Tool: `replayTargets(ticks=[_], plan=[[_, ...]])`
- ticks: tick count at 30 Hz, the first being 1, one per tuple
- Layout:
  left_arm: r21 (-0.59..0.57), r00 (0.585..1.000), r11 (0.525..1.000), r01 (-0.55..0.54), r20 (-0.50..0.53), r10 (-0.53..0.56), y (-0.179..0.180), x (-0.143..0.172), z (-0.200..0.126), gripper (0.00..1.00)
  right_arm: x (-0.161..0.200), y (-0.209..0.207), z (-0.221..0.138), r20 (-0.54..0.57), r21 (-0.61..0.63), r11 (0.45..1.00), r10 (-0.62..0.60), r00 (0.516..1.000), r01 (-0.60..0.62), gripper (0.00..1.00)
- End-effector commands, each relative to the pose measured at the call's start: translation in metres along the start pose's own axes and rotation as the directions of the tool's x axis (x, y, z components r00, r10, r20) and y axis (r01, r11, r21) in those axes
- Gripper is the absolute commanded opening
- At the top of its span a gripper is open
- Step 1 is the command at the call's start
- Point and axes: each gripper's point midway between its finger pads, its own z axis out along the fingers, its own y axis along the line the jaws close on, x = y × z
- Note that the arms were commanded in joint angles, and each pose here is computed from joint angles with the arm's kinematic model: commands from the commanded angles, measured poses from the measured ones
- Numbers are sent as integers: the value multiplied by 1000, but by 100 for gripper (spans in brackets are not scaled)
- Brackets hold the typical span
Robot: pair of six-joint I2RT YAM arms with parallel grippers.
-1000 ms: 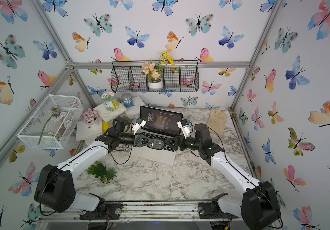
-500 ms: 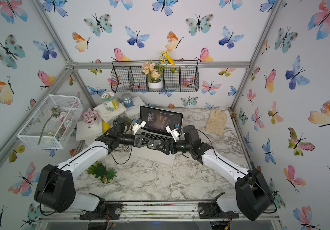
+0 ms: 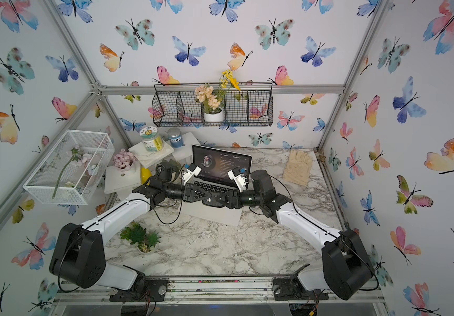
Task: Remove the wireless mouse receiver from the laptop
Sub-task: Remove the lid from the mouse.
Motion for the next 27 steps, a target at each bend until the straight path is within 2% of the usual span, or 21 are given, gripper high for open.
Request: replayTargets(ticks=[1, 8, 15, 20, 25, 27], plan=[[39, 1000, 999, 13, -15, -12, -2, 2, -2, 0, -4, 4, 3, 3, -23, 1000, -10, 1000, 10, 52], [33, 1000, 999, 22, -13, -22, 1, 1, -2, 0, 4, 1, 7, -33, -32, 999, 11, 999, -12, 57], [35, 1000, 999, 26, -17, -25, 1, 2, -2, 0, 4, -2, 7, -31, -17, 1000, 9, 999, -9, 42], [39, 999, 999, 25, -20, -25, 1, 2, -3, 0, 3, -1, 6, -26, -17, 1000, 7, 1000, -8, 37], [39, 999, 999, 33, -24, -33, 3, 3, -2, 0, 1, 1, 8, -23, -36, 999, 12, 1000, -12, 40], [39, 999, 999, 34, -25, -33, 4, 4, -1, 0, 0, 2, 9, -24, -43, 999, 17, 1000, -18, 48]])
